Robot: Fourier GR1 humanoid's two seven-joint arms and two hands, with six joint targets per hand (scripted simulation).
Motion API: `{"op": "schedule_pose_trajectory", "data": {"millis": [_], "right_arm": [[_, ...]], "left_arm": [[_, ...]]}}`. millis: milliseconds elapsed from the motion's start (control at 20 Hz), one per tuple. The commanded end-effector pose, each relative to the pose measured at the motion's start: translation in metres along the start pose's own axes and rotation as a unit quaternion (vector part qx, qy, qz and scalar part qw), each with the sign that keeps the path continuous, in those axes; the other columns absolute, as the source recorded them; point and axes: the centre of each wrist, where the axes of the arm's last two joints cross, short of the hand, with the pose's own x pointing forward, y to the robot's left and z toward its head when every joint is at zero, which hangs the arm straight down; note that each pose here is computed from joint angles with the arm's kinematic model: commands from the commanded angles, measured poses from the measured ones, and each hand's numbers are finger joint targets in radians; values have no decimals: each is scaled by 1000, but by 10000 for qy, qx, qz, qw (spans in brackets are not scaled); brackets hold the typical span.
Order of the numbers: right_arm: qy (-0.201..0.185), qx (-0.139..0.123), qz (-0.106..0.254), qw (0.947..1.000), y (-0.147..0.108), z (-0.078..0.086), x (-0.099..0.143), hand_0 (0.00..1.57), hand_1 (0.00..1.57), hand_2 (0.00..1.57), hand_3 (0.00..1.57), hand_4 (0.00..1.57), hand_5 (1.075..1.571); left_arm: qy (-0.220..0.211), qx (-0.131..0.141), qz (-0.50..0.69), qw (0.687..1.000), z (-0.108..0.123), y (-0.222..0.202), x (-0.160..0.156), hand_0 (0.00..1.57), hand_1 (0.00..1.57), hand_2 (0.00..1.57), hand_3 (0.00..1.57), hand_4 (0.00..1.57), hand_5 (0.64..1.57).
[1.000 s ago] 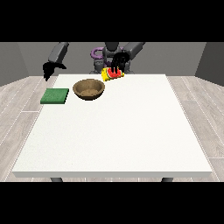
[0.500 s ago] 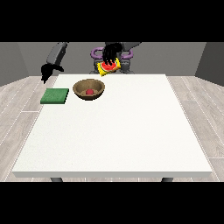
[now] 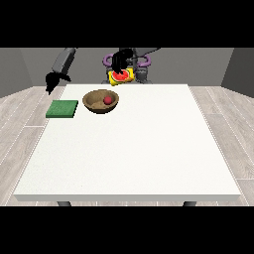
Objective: Pick the cup and pour the ball into the bowl, then pick the bowl and place it on the pad
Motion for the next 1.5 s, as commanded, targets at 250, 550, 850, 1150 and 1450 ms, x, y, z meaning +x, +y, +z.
{"op": "schedule_pose_trajectory", "data": {"millis": [250, 550, 850, 1150, 1450], "right_arm": [[-51, 269, -149, 9995, 14, -8, -1, 0, 0, 259, 385, 429, 1526], [392, -48, -240, 9989, 5, -7, 1, 0, 0, 340, 331, 716, 1559], [338, -472, -239, 9980, -38, 33, 5, 0, 0, 340, 331, 716, 1559], [-316, -683, -233, 9969, -34, 5, 22, 0, 0, 351, 301, 714, 1553], [-888, -815, -415, 9918, -27, -18, 37, 0, 0, 417, 241, 685, 1550]], "left_arm": [[-452, -179, -745, 9960, 2, -3, -18, 1478, 1478, 1571, 1571, 1127, 1539], [57, 236, 336, 9991, -1, 22, -56, 211, 211, 1571, 1571, 1021, 1569], [1118, 466, 1945, 9734, 61, -43, -127, 1520, 1520, 1571, 1571, 869, 1514], [1461, 818, 4040, 8993, 119, -104, -94, 1268, 1268, 1088, 797, 1397, 1571], [1077, 2245, 4751, 8439, 136, -107, -149, 1176, 1176, 1071, 719, 1413, 1564]]}}
